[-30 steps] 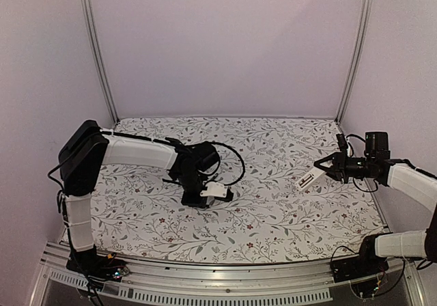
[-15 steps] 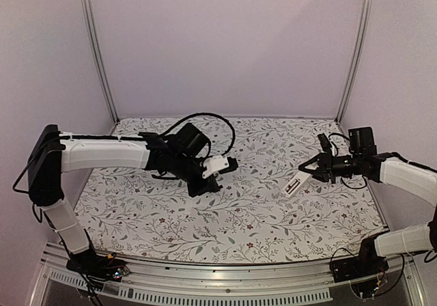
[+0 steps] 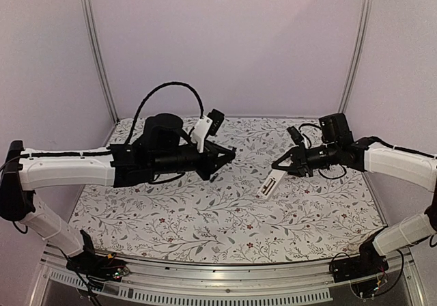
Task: Load the batteries into the remote control
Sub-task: Load the battery into the battery compartment.
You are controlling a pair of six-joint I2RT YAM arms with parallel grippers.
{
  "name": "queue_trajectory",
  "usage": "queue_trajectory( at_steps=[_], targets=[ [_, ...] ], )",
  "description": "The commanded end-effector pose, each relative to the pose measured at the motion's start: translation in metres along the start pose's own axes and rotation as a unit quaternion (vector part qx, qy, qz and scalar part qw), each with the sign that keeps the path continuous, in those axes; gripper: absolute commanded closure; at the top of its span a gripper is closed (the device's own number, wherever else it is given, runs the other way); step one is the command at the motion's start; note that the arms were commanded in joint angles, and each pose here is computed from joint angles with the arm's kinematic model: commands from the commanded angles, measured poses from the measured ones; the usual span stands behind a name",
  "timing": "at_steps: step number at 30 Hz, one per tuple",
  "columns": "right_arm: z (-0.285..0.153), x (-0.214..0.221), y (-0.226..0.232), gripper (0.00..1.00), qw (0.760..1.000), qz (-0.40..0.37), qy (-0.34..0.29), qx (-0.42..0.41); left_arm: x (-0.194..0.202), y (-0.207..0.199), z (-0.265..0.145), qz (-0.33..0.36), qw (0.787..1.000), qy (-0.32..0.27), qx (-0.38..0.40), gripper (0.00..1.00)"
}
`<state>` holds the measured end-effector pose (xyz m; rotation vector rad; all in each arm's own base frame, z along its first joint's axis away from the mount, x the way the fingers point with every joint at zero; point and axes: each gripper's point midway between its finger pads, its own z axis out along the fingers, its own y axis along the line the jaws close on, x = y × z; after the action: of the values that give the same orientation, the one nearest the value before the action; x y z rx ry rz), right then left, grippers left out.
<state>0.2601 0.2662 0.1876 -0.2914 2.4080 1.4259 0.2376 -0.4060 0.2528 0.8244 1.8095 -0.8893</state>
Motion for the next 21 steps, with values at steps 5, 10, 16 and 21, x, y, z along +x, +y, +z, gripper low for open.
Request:
queue_trajectory(
  at_steps=[5, 10, 16, 21],
  targets=[
    [0.029, -0.001, 0.014, 1.0, 1.0, 0.01, 0.016, 0.014, 0.01, -0.026, 0.017, 0.025, 0.999, 0.016, -0.024, 1.0],
    [0.034, -0.001, 0.015, 1.0, 0.999, 0.031, 0.018, 0.013, 0.026, -0.04, 0.038, 0.043, 0.998, 0.04, -0.02, 1.0],
    [0.035, 0.001, 0.015, 1.0, 0.998, 0.051, 0.021, 0.012, 0.042, -0.053, 0.057, 0.07, 0.995, 0.064, -0.022, 1.0],
    [0.034, 0.0, 0.017, 1.0, 0.998, 0.058, 0.019, 0.01, 0.05, -0.051, 0.065, 0.081, 0.993, 0.073, -0.037, 1.0]
  ],
)
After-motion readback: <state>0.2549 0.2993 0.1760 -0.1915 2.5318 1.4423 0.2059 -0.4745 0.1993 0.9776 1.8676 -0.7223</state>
